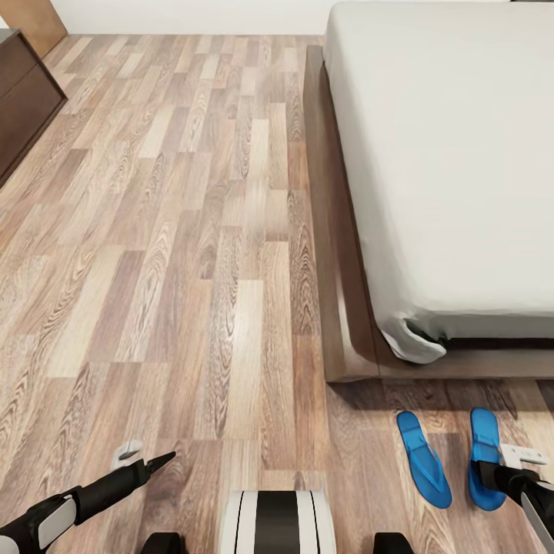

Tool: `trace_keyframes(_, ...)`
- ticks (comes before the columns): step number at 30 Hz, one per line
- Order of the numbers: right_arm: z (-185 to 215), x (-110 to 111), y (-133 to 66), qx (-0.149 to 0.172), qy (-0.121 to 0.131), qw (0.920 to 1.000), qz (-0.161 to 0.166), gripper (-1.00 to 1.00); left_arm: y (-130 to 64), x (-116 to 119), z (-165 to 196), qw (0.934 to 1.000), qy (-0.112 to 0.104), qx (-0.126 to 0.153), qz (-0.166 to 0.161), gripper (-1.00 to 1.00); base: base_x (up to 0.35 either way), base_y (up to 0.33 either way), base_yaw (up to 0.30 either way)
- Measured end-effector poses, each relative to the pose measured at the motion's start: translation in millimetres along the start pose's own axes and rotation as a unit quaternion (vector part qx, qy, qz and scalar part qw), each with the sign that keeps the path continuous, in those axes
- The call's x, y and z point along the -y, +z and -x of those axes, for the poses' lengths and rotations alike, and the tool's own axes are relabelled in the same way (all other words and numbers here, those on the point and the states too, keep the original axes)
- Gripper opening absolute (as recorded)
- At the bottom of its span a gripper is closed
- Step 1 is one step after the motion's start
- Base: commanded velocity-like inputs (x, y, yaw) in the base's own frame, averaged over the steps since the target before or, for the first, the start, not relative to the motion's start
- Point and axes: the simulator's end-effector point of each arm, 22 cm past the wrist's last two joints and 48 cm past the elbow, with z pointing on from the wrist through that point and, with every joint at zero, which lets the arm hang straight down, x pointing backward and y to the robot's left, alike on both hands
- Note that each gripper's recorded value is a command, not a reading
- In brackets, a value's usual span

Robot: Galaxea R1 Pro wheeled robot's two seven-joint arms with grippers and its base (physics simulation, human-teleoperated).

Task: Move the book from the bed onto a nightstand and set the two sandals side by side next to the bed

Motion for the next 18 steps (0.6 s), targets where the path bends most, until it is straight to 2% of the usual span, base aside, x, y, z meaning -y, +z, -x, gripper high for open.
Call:
trace_keyframes(3,1.3,-0.1,0.0,0.003,-0.001,1.0000,0.000,-1.00,0.0,0.0,0.0,1.0000,0.000,0.000,0.000,1.00,0.000,0.000,0.000)
trace_keyframes(8,15.4,-0.1,-0.3,0.036,-0.005,0.9993,0.000,-1.00,0.0,0.0,0.0,1.0000,0.000,0.000,0.000,1.00,0.000,0.000,0.000)
trace_keyframes(18,23.9,-0.3,-0.9,0.060,-0.008,0.9982,0.000,-1.00,0.0,0.0,0.0,1.0000,0.000,0.000,0.000,1.00,0.000,0.000,0.000)
